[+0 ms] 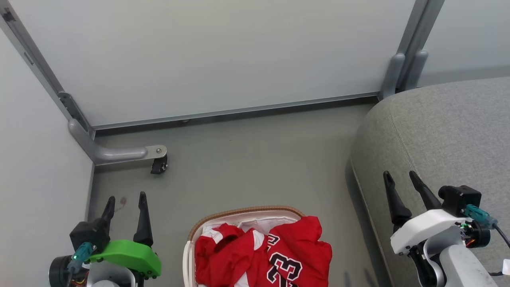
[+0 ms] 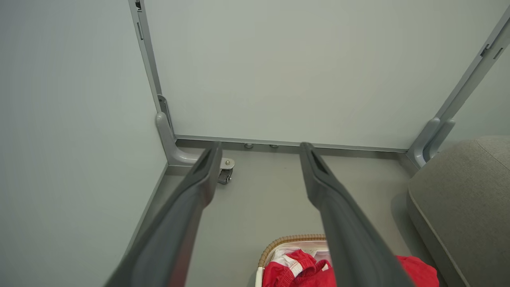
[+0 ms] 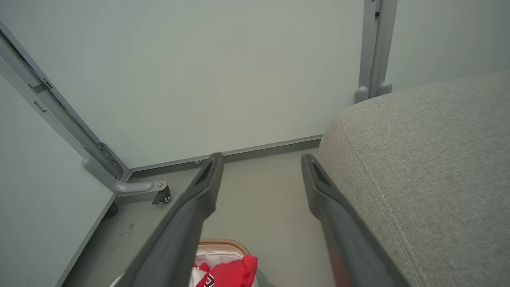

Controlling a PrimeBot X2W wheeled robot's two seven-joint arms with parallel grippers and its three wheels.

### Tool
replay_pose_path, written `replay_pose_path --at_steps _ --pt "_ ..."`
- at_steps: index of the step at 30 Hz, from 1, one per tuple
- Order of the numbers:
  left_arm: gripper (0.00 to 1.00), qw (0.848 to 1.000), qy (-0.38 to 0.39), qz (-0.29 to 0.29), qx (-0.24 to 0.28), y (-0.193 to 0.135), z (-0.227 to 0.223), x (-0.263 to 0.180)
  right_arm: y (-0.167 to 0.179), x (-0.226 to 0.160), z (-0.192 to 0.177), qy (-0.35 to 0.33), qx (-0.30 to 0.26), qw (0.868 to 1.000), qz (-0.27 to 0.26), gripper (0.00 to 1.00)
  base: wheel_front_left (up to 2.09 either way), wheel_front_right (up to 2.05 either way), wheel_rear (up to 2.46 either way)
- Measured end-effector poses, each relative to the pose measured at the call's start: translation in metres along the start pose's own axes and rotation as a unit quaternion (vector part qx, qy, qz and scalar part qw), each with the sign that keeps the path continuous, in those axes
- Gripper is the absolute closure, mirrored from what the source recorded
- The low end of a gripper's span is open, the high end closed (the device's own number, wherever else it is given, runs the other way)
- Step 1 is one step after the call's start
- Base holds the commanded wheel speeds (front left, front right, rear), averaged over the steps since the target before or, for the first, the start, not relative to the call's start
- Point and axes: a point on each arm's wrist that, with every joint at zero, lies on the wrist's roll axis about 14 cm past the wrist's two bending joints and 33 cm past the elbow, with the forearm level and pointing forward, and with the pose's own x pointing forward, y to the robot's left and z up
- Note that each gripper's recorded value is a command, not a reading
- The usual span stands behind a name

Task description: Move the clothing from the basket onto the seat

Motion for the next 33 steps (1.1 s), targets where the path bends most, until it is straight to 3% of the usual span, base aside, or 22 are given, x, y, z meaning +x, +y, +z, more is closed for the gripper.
replay_pose_path --at_steps 19,33 --pt "0.00 0.997 -0.010 -0.007 0.075 -0.002 -0.002 -0.002 0.008 0.002 -0.002 -0.005 -0.076 0.997 0.022 0.00 0.00 0.00 0.00" --pt "0.00 0.993 0.024 -0.064 0.093 -0.030 -0.031 0.018 0.017 0.030 0.008 -0.029 -0.122 0.991 0.046 0.00 0.00 0.00 0.00"
